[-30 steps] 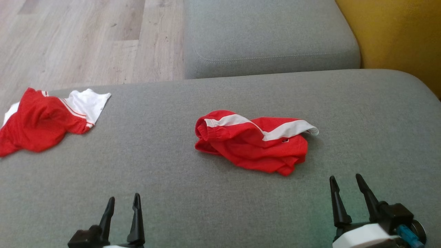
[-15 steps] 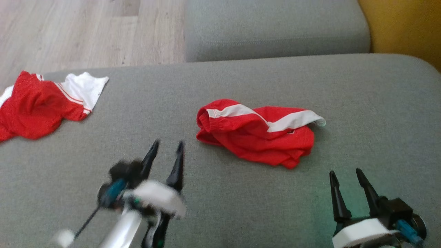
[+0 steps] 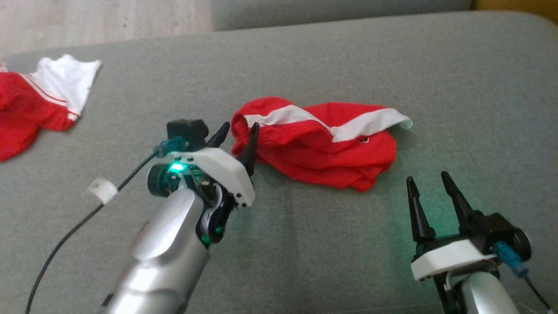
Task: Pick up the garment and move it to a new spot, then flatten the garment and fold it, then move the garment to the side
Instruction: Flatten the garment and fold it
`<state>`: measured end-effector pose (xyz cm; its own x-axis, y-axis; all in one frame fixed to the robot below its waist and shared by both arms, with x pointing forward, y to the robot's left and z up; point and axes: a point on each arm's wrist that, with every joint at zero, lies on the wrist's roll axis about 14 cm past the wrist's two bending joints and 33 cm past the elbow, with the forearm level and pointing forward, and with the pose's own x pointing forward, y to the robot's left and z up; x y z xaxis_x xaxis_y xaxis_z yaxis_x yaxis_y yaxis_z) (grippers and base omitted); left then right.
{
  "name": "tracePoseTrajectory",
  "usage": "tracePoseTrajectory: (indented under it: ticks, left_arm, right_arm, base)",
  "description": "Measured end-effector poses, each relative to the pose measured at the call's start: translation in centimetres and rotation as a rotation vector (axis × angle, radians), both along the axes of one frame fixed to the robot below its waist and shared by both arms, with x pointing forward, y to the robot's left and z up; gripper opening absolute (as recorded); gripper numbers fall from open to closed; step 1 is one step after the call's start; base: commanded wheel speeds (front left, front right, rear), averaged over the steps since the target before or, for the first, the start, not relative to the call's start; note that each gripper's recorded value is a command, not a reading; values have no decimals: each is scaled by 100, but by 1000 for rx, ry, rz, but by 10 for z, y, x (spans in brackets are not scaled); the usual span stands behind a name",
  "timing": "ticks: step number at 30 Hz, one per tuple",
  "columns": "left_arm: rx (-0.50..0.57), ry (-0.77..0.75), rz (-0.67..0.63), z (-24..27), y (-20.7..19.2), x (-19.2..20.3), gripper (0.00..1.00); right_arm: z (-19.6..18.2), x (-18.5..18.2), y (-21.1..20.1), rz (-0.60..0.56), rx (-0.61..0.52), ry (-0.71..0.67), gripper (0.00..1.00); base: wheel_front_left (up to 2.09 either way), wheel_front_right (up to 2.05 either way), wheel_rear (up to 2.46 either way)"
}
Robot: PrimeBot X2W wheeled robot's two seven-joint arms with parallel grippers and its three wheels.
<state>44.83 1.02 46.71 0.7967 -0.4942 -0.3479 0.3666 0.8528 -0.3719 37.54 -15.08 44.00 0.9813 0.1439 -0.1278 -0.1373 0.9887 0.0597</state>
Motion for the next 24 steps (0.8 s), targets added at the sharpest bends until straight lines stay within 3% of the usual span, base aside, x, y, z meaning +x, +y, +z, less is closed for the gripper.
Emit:
tracePoseTrajectory:
  ticks: [7,13,18,19,23,24]
  left_arm:
    - [5,89,-53,-24,-17,7,100]
    - [-43,66,-45,-15,-23,15,100]
    - [-45,98,-76,-20,-35,11,76]
    - [-48,105,-79,-21,-36,10,61]
    - [-64,94,-70,-18,-41,14,18]
    - [-64,94,-70,-18,-41,14,12]
  right_arm:
    - [-7,1,-10,-29,-3,21,100]
    - [-7,-1,-15,-45,1,22,100]
    - [-6,-4,-17,-56,6,23,100]
    - [-6,-5,-18,-60,7,23,100]
    - [-1,-3,-23,-73,4,9,100]
    - [-1,-3,-23,-73,4,9,100]
  base:
    - [0,0,0]
    - [0,0,0]
    - [0,0,0]
    - [0,0,0]
    - [0,0,0]
    - [0,0,0]
